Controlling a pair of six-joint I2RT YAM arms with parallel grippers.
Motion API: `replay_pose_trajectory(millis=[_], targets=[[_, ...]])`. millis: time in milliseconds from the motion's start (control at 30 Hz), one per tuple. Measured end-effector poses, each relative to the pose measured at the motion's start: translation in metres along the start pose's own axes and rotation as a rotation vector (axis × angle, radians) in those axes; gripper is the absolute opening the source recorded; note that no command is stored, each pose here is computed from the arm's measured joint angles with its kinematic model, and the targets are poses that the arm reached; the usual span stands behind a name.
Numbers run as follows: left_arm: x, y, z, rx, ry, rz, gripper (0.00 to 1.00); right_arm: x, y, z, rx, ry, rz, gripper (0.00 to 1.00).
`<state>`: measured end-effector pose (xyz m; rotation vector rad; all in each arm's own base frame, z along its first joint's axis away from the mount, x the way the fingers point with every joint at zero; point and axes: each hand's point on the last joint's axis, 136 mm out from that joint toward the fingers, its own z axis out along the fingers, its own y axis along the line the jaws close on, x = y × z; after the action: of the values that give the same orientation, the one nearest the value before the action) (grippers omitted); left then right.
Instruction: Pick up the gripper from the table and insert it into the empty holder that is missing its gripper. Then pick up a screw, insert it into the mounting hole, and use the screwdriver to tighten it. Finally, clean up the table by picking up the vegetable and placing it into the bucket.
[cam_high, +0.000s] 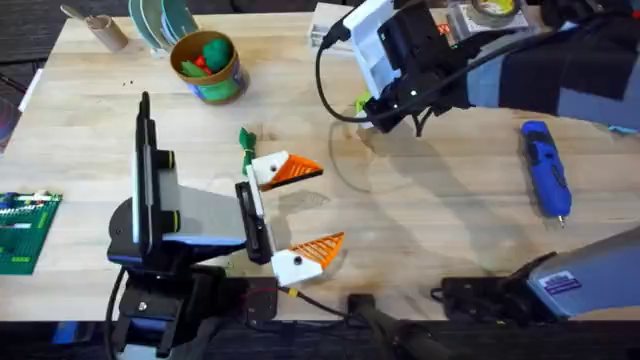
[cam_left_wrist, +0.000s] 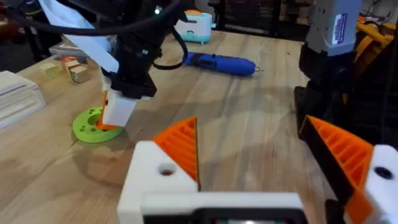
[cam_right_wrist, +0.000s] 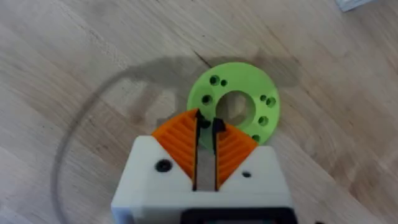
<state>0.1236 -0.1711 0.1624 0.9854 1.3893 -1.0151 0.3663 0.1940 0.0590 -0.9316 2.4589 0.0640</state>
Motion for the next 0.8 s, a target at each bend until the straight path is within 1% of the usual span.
replay_pose_trajectory(millis=[100, 200, 300, 367, 400, 800], targets=[[0.0, 0.0, 0.0, 0.0, 0.0, 0.0, 0.993, 0.0, 0.0002, 0.0, -0.001, 0.0, -0.018, 0.172], [0.0, 0.0, 0.0, 0.0, 0.0, 0.0, 0.993, 0.0001, 0.0004, -0.0001, -0.001, 0.001, -0.042, 0.147], [0.0, 0.0, 0.0, 0.0, 0.0, 0.0, 0.993, -0.0001, 0.0002, -0.0001, 0.002, 0.001, -0.055, 0.085], [0.0, 0.0, 0.0, 0.0, 0.0, 0.0, 0.993, -0.001, -0.0002, -0.0004, 0.004, -0.001, -0.06, 0.023], [0.0, 0.0, 0.0, 0.0, 0.0, 0.0, 0.993, -0.0009, -0.0002, -0.0004, 0.004, -0.001, -0.061, 0.011], [0.0, 0.0, 0.0, 0.0, 0.0, 0.0, 0.992, 0.0001, -0.0039, -0.0032, 0.025, 0.02, -0.083, 0.008]])
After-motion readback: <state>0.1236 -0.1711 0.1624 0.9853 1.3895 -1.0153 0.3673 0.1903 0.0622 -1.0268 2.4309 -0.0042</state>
